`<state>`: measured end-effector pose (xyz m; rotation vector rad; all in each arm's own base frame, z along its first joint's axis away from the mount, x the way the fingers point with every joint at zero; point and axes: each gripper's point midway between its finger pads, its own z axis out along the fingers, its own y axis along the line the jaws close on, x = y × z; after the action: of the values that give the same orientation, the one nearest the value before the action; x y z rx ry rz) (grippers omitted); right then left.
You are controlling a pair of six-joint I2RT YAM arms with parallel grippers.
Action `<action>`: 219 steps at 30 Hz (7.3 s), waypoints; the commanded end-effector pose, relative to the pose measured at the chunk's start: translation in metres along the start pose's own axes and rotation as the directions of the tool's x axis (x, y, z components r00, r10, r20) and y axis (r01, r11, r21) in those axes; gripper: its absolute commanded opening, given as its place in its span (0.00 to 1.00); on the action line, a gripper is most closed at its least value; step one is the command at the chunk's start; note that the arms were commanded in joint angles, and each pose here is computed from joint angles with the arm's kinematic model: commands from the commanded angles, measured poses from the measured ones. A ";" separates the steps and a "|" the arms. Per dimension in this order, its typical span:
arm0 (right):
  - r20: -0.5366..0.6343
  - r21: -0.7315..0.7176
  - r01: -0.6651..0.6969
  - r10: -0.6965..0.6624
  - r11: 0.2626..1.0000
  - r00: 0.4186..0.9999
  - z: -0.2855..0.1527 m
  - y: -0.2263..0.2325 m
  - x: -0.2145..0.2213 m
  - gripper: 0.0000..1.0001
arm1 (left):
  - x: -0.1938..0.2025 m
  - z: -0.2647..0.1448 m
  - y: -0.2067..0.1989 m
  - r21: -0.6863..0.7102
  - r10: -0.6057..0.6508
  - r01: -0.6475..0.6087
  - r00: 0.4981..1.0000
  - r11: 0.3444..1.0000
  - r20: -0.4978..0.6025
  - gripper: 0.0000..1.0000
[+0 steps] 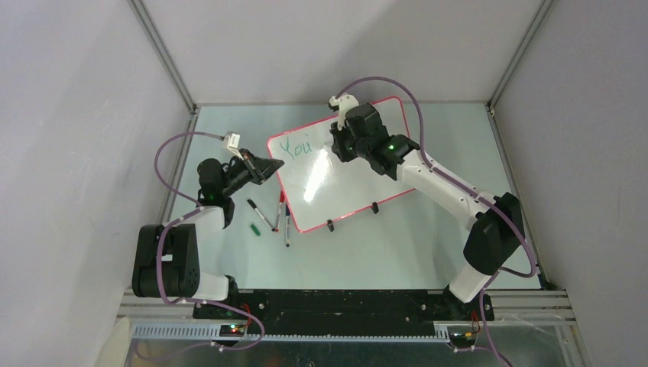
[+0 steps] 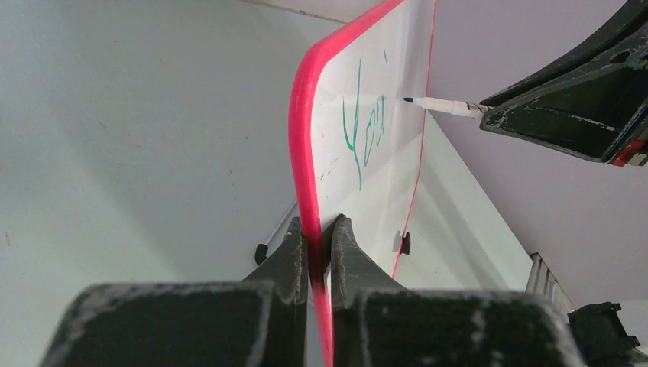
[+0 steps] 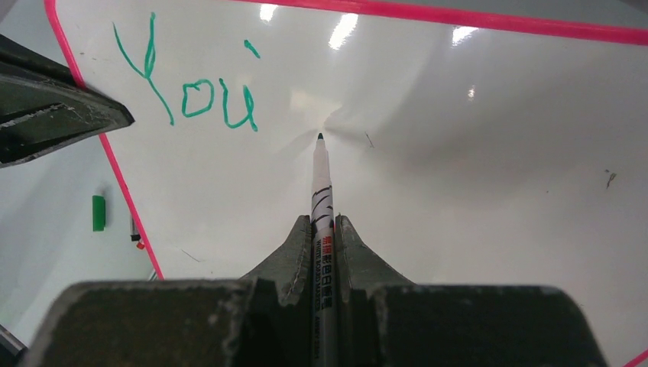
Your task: Write a sentence on the whiteboard
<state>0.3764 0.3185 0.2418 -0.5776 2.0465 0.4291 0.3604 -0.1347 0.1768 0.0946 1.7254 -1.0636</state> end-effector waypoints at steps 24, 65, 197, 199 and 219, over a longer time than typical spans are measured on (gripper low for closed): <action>0.110 -0.042 0.033 -0.028 0.999 0.994 -0.003 0.023 -0.048 0.00 | 0.038 -0.005 0.043 -0.156 0.051 -0.065 0.994 0.986 -0.094 0.00; 0.010 0.006 0.002 -0.002 1.000 1.000 0.003 0.003 -0.007 0.00 | 0.038 -0.005 0.043 -0.158 0.053 -0.067 0.994 0.985 -0.091 0.00; -0.044 -0.030 -0.012 0.011 0.999 0.999 0.004 0.000 -0.010 0.00 | 0.037 -0.005 0.042 -0.156 0.053 -0.067 0.994 0.985 -0.091 0.00; -0.048 -0.018 -0.009 0.008 1.000 0.999 0.003 -0.003 -0.008 0.00 | 0.037 -0.005 0.042 -0.156 0.052 -0.066 0.994 0.985 -0.091 0.00; 0.015 0.021 -0.048 0.047 0.999 0.999 -0.014 -0.018 -0.024 0.00 | 0.037 -0.006 0.042 -0.158 0.052 -0.066 0.995 0.985 -0.091 0.00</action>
<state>0.3876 0.3117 0.2375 -0.5587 2.1245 0.4274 0.3609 -0.1343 0.1763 0.0897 1.7274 -1.0609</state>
